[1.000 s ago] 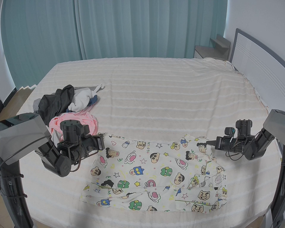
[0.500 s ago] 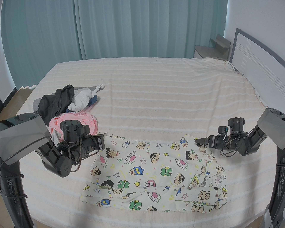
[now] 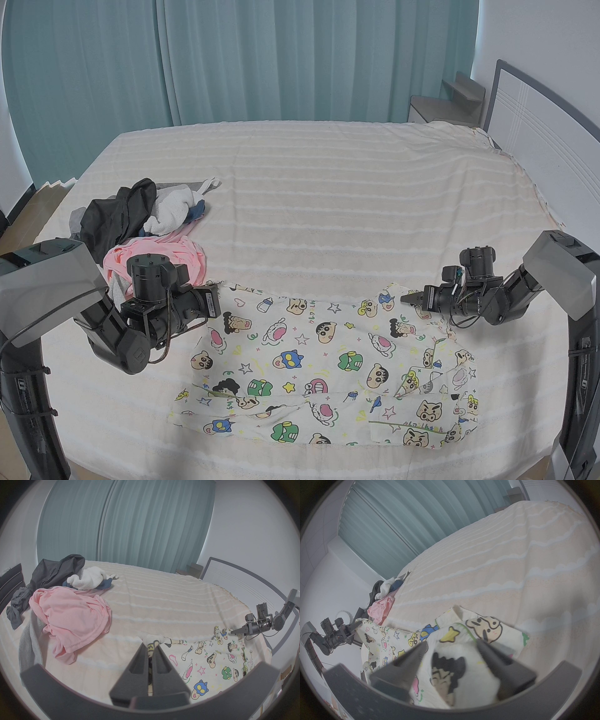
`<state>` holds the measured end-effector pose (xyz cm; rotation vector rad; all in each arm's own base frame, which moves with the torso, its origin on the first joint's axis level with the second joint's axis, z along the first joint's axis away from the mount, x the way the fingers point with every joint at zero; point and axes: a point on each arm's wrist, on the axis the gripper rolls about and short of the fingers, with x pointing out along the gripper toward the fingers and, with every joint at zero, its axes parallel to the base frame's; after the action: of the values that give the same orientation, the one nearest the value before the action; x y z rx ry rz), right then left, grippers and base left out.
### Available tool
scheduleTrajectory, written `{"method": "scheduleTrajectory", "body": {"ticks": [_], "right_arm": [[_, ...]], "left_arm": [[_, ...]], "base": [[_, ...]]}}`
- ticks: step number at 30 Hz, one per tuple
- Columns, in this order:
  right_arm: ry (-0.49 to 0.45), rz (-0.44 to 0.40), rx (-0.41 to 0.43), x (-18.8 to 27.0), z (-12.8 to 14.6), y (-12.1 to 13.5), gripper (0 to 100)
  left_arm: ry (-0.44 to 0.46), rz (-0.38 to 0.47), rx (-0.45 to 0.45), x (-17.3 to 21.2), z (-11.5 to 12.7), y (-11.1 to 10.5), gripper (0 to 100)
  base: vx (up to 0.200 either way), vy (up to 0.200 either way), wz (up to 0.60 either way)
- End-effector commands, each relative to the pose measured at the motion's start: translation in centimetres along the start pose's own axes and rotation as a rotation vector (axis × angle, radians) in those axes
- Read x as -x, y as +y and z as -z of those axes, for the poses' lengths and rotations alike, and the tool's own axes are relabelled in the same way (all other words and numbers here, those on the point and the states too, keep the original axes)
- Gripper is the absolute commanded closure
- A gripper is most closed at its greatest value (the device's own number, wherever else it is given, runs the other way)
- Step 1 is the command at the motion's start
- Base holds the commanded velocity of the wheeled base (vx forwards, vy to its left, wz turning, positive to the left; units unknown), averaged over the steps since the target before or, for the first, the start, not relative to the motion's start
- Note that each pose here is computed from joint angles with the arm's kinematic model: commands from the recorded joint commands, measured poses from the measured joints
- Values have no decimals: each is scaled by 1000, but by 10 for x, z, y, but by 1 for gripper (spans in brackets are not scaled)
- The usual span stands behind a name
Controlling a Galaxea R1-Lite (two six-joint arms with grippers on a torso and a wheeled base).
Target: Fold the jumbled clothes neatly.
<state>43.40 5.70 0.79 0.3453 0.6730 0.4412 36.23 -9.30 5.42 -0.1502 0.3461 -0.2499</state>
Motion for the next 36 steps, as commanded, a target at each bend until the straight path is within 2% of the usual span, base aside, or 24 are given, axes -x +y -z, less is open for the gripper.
{"method": "scheduleTrajectory", "body": {"ticks": [1,5,7,10,12,17,30,36], "right_arm": [[14,8,-4,-5,7,-5,100],[-15,1,0,0,1,-4,100],[-63,-10,14,7,-8,-2,100],[-99,-19,3,10,-13,0,100],[-146,-34,-15,14,-20,4,100],[-182,-46,-12,17,-24,6,100],[-227,-52,1,26,-33,8,100],[-187,-70,-22,40,-24,9,100]], "left_arm": [[4,0,0,0,1,0,100],[-33,7,-8,0,-4,0,100],[-77,10,-25,0,-7,1,100],[-87,6,-38,-3,-8,2,100],[-100,-6,-39,-4,-10,2,100],[-154,-41,-37,-12,-22,1,100],[-176,-59,-36,-21,-26,2,100],[-140,-77,-40,-17,-18,3,100]], "base": [[0,0,0],[0,0,0],[0,0,0],[0,0,0],[0,0,0],[0,0,0],[0,0,0],[0,0,0]]}}
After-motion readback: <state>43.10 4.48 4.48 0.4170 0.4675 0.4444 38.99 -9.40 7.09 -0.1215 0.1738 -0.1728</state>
